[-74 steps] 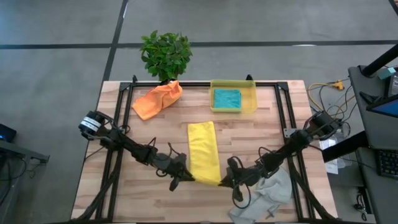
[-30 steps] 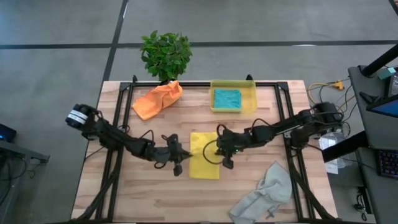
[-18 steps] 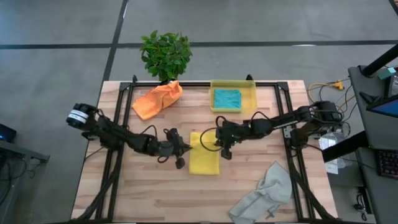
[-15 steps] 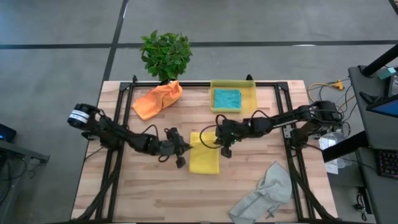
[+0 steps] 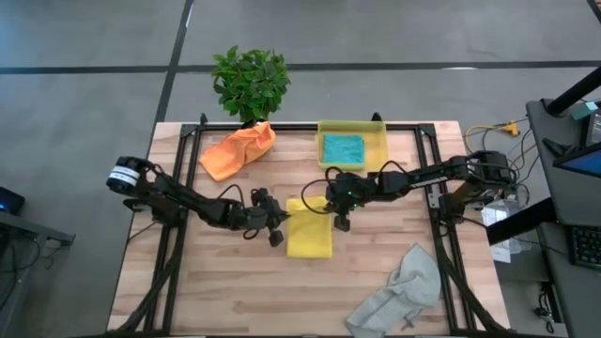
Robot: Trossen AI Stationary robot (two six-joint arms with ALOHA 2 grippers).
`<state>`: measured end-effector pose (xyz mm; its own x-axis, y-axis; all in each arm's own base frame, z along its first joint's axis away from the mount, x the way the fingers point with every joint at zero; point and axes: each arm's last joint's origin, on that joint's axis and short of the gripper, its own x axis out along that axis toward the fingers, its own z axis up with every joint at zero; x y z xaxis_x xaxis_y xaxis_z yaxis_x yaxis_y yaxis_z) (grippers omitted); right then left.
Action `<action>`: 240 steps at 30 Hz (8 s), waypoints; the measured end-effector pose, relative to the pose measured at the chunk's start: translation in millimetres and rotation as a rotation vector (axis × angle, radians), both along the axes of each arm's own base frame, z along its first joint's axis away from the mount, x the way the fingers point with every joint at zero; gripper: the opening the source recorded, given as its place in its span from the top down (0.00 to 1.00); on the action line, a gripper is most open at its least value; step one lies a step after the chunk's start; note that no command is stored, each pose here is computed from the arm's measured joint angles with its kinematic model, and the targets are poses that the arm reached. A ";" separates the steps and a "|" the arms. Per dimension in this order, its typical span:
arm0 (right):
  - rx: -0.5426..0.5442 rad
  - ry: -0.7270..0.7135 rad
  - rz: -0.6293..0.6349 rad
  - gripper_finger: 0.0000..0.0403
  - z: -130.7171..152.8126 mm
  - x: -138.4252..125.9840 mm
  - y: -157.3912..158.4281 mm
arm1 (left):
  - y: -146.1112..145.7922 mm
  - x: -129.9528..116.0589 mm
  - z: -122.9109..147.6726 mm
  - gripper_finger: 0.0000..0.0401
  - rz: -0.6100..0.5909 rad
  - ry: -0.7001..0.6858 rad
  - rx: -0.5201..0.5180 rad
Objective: Fold microfiber towels
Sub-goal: Fold the yellow microfiber towel
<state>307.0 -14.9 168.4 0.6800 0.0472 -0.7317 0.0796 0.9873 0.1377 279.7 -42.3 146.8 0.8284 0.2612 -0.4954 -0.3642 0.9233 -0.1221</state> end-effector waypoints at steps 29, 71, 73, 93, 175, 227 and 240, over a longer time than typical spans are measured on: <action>-0.015 0.015 -0.093 0.97 -26.9 20.5 -34.4 | 21.1 -3.3 -15.8 1.00 0.134 0.136 0.128; 0.129 -0.002 -0.093 0.98 -30.3 24.1 -9.5 | 62.1 7.9 -2.6 1.00 0.107 0.022 -0.027; 0.146 0.017 -0.090 0.98 -36.4 25.3 -3.9 | 60.5 8.9 -6.7 1.00 0.065 0.036 -0.056; 0.281 0.090 -0.044 0.98 -57.7 28.4 57.8 | -13.2 21.1 -38.0 1.00 -0.395 0.144 -0.185; -0.302 0.065 0.361 0.51 -69.4 17.3 105.5 | -83.1 24.2 -41.6 0.67 -0.528 0.488 0.288; 0.356 0.045 0.297 0.97 -4.6 15.8 179.9 | -112.8 19.0 14.1 1.00 -0.718 0.184 -0.151; 0.309 0.069 0.180 0.97 -7.3 20.1 159.7 | -91.8 -5.6 23.6 1.00 -0.537 0.142 -0.033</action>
<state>327.1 144.8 161.1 0.5905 0.3874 -0.7080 -0.0721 0.8991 0.4319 274.1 -134.1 170.4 0.7654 -0.1965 -0.6128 0.1413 0.9803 -0.1378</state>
